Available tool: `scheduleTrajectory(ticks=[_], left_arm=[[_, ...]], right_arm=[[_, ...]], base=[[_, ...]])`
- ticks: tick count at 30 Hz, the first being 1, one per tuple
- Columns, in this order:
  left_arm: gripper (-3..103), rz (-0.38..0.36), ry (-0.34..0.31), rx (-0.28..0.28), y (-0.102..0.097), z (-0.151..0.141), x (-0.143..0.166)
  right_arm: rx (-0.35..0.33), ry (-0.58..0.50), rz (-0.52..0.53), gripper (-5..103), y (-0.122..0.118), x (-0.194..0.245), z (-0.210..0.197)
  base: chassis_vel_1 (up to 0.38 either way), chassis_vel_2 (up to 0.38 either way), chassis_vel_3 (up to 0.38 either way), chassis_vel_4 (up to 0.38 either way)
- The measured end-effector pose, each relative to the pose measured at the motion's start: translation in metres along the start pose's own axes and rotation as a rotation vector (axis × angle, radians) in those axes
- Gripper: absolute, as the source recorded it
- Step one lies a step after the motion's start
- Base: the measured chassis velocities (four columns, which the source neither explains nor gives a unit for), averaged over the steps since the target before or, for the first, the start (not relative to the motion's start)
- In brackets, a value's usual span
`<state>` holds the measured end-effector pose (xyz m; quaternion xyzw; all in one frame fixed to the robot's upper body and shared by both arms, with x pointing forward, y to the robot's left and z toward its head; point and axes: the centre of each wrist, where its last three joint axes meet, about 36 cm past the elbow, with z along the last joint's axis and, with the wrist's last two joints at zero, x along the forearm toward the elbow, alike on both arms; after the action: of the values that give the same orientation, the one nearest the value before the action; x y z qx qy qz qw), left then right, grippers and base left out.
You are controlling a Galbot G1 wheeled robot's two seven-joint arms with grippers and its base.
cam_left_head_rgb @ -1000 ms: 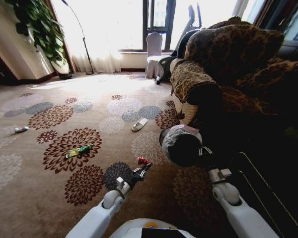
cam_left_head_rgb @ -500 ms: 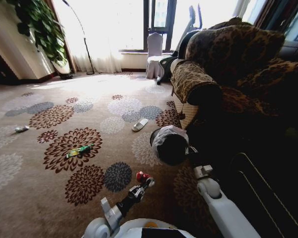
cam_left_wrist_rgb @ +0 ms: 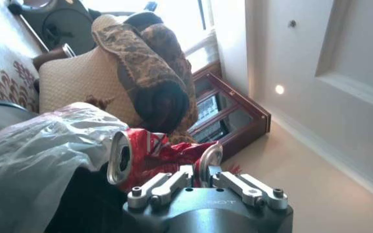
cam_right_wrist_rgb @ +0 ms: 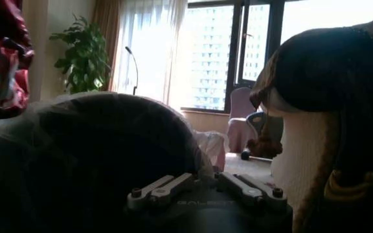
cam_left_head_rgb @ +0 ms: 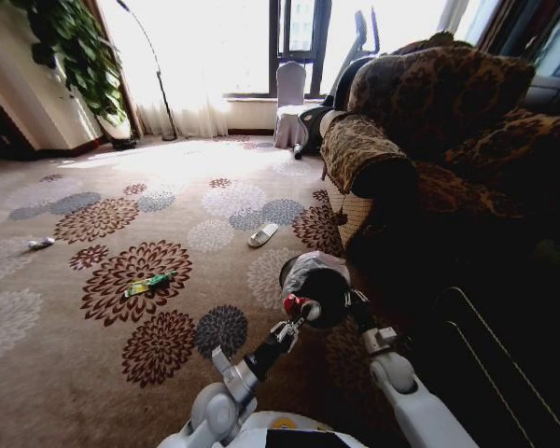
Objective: Pick up the trash from the ground and place it into the trash bin.
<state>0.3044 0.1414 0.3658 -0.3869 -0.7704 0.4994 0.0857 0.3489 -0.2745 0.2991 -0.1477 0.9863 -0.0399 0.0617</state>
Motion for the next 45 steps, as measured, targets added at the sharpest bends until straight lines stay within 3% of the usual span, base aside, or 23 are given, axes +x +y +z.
scheduleTrajectory(ticks=[4, 9, 15, 18, 22, 26, 28, 35, 36, 37, 39, 40, 42, 44, 45], left_arm=[[11, -0.002, 0.019, 0.054, 0.008, 0.003, -0.016], [11, -0.014, 0.062, 0.076, 0.012, 0.017, -0.017], [11, -0.017, 0.114, 0.040, 0.015, 0.026, -0.011], [10, -0.117, 0.125, 0.022, 0.020, 0.028, -0.018], [25, -0.173, 0.096, 0.019, 0.024, 0.025, -0.029], [42, -0.170, 0.104, 0.015, 0.023, 0.025, -0.032], [42, -0.169, 0.107, 0.015, 0.022, 0.025, -0.032], [75, -0.193, 0.080, 0.013, 0.020, 0.031, -0.028], [75, -0.193, 0.080, 0.013, 0.020, 0.031, -0.028], [80, -0.218, 0.080, -0.012, 0.015, 0.032, -0.029], [85, -0.237, 0.102, -0.160, 0.008, 0.035, -0.029], [85, -0.237, 0.102, -0.160, 0.008, 0.035, -0.029], [96, -0.201, 0.121, -0.294, 0.004, 0.036, -0.027], [100, -0.151, 0.136, -0.360, 0.002, 0.034, -0.022], [100, -0.151, 0.136, -0.360, 0.002, 0.034, -0.022]], right_arm=[[-0.005, 0.000, -0.017, 0, 0.011, 0.010, 0.000], [-0.001, 0.000, -0.019, 0, 0.010, 0.010, 0.001], [-0.001, -0.003, -0.024, 0, 0.005, 0.000, 0.000], [-0.020, 0.004, -0.030, 0, 0.009, 0.000, 0.002], [-0.025, 0.015, -0.033, 0, 0.012, 0.005, 0.003], [-0.026, 0.021, -0.031, 0, 0.012, 0.007, 0.005], [-0.026, 0.023, -0.029, 0, 0.012, 0.008, 0.005], [-0.032, 0.029, -0.015, 0, 0.008, 0.010, 0.007], [-0.032, 0.029, -0.015, 0, 0.008, 0.010, 0.007], [-0.033, 0.029, -0.013, 0, 0.008, 0.010, 0.007], [-0.035, 0.029, -0.012, 0, 0.008, 0.010, 0.007], [-0.035, 0.029, -0.012, 0, 0.008, 0.010, 0.007], [-0.038, 0.031, -0.011, 0, 0.008, 0.010, 0.007], [-0.043, 0.033, -0.009, 0, 0.009, 0.010, 0.006], [-0.043, 0.033, -0.009, 0, 0.009, 0.010, 0.006]], base=[[0.000, 0.000, 0.000, 0.000], [0.000, 0.000, 0.000, 0.000], [0.000, 0.000, 0.000, 0.000], [0.000, 0.000, 0.000, 0.000], [0.000, 0.000, 0.000, 0.000], [0.000, 0.000, 0.000, 0.000], [0.000, 0.000, 0.000, 0.000], [0.000, 0.000, 0.000, 0.000], [0.000, 0.000, 0.000, 0.000], [0.000, 0.000, 0.000, 0.000], [0.000, 0.000, 0.000, 0.000], [0.000, 0.000, 0.000, 0.000], [0.000, 0.000, 0.000, 0.000], [0.000, 0.000, 0.000, 0.000], [0.000, 0.000, 0.000, 0.000]])
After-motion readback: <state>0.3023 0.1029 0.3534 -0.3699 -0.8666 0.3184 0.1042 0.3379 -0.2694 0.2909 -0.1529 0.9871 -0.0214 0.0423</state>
